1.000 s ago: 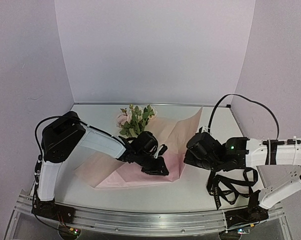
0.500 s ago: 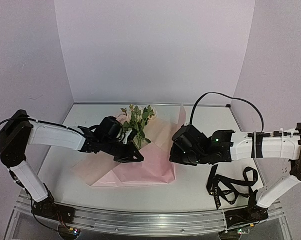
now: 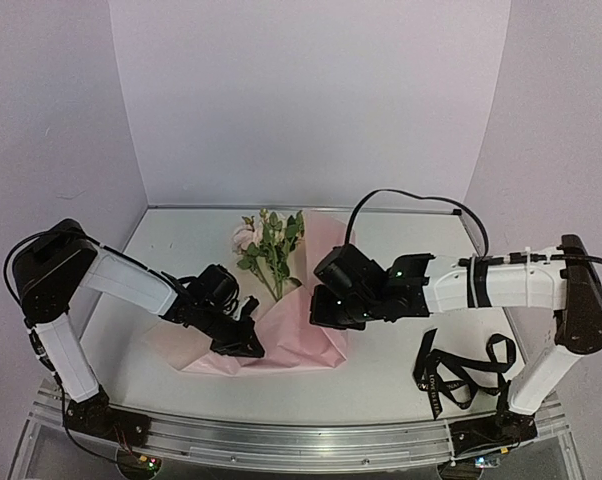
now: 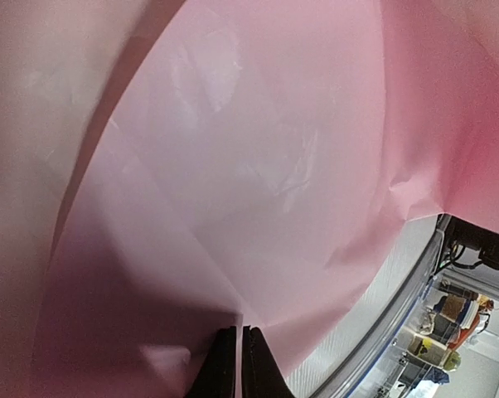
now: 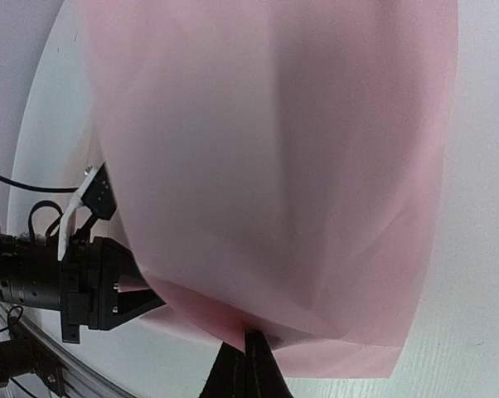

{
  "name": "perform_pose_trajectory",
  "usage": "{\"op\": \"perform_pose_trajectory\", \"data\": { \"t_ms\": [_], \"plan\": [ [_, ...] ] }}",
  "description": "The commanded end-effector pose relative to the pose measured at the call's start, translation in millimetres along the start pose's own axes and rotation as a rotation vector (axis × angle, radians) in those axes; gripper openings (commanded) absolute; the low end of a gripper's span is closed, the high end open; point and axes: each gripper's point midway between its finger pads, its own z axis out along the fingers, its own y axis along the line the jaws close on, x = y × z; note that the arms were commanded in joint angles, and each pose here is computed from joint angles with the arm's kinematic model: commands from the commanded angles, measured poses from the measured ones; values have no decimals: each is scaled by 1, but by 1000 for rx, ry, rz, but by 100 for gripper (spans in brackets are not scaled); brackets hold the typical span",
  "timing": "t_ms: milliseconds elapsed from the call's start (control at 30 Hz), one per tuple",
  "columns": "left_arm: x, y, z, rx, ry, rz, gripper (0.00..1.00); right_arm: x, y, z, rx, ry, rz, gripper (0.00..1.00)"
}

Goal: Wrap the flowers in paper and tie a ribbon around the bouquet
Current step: Fold the one-fourth-folded wrapping paper at the center of the board.

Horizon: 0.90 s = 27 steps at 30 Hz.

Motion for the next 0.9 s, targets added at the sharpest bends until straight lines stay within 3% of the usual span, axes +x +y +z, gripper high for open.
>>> {"op": "perform_pose_trajectory", "data": {
  "t_ms": [0, 300, 633, 867],
  "plan": [
    [-21, 0, 2, -3, -39, 29, 4, 11, 30, 17, -105, 58, 1, 0],
    [-36, -18, -18, 25, -87, 62, 10, 26, 36, 54, -120, 95, -12, 0],
    [-89, -55, -117, 151, -386, 5, 33, 29, 44, 65, -127, 117, -31, 0],
    [-108, -64, -130, 199, -449, 1, 43, 28, 44, 68, -118, 116, -37, 0]
  ]
}}
